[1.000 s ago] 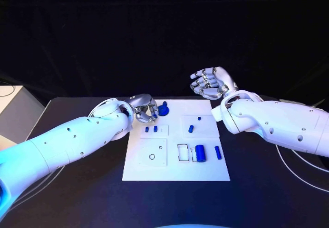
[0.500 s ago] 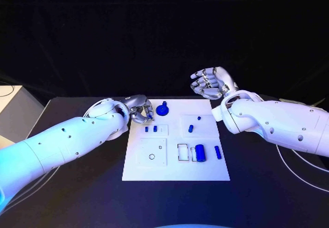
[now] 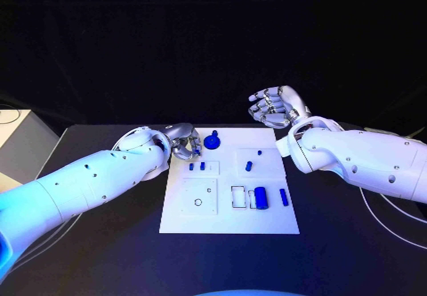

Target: Assemble the parts on the task board

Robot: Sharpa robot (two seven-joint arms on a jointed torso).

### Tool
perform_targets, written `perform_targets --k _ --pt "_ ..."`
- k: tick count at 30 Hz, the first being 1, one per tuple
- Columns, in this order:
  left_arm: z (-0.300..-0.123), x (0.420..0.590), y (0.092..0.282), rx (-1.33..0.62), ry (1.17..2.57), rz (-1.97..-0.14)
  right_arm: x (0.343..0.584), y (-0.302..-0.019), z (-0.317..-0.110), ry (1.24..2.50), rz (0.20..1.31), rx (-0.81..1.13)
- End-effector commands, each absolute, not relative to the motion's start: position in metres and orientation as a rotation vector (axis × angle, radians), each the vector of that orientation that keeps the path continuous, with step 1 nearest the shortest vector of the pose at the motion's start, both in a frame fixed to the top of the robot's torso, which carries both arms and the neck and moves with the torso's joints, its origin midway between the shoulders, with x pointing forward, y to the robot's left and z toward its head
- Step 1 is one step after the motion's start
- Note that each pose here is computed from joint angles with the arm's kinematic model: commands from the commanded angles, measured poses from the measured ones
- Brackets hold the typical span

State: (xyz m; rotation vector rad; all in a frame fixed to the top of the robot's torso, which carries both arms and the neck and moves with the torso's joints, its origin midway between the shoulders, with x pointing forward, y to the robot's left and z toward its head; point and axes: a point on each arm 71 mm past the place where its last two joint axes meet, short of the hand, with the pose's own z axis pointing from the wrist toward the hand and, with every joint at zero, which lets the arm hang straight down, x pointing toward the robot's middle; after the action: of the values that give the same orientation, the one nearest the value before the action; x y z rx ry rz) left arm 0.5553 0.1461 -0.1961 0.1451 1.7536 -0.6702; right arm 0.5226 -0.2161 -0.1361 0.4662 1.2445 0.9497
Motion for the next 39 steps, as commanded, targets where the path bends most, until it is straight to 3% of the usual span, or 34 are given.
perform_targets --k 1,39 --pt "-0.197 0.555 0.144 0.152 1.768 -0.674 0.522 -0.214 -0.136 1.251 0.96 0.454" --pt "-0.21 0.555 0.134 0.183 1.819 -0.659 0.521 -0.213 -0.136 1.251 0.966 0.451"
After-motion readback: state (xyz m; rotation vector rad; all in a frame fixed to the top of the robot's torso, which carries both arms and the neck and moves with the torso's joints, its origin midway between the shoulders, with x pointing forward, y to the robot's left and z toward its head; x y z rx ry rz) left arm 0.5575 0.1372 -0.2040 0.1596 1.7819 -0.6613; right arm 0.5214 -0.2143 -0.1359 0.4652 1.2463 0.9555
